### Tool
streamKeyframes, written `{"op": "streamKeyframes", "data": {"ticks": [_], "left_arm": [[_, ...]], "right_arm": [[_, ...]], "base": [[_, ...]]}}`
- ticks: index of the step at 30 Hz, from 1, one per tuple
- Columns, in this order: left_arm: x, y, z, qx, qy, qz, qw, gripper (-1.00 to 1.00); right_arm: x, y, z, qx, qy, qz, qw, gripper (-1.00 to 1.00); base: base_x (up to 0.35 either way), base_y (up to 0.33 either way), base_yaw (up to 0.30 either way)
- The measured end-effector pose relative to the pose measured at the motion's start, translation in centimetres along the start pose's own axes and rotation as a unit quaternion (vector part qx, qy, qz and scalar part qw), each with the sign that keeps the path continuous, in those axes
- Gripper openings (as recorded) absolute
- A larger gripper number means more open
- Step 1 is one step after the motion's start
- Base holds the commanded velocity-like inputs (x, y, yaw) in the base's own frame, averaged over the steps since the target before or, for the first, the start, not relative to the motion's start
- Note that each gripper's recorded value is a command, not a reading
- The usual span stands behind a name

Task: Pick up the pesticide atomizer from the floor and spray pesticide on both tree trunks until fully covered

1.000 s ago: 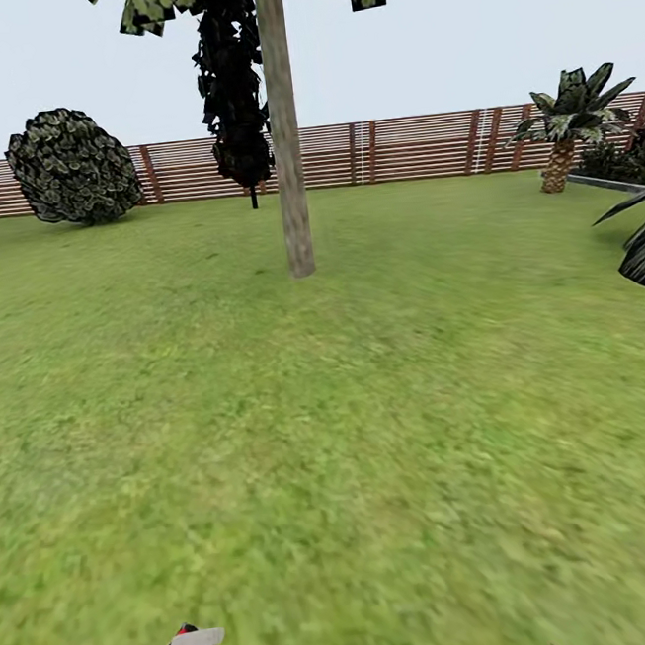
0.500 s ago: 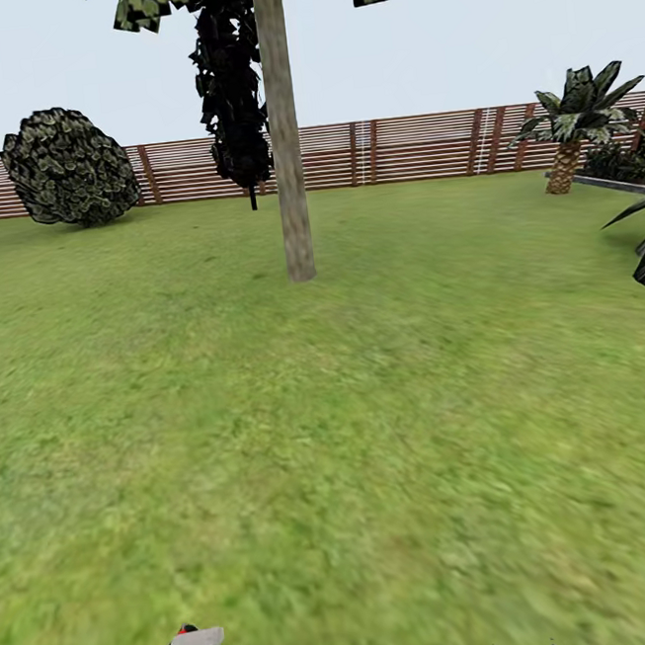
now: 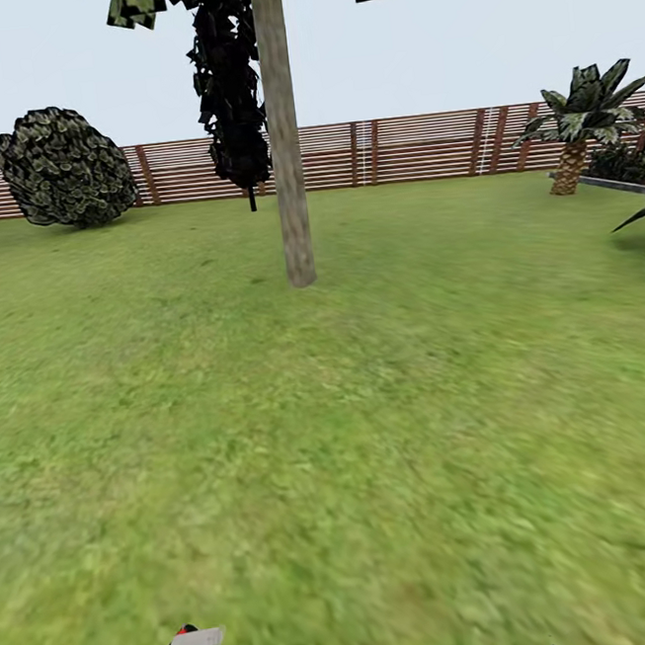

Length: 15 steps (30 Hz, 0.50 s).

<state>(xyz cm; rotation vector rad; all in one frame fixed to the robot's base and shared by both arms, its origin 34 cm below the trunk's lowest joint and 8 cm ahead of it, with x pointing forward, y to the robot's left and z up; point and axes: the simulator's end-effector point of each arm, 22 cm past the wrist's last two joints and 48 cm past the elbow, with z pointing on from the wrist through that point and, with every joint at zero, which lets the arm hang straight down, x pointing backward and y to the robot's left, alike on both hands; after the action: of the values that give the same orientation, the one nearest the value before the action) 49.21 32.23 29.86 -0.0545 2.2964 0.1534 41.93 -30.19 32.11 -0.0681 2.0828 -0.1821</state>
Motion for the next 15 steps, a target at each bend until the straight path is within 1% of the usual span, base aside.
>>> {"op": "streamKeyframes", "data": {"ticks": [15], "left_arm": [[0.0, 0.0, 0.0, 0.0, 0.0, 0.0, 1.0, -1.0]], "right_arm": [[0.01, 0.0, -0.01, 0.0, 0.0, 0.0, 1.0, 1.0]], "base": [[0.344, 0.0, 0.0]]}}
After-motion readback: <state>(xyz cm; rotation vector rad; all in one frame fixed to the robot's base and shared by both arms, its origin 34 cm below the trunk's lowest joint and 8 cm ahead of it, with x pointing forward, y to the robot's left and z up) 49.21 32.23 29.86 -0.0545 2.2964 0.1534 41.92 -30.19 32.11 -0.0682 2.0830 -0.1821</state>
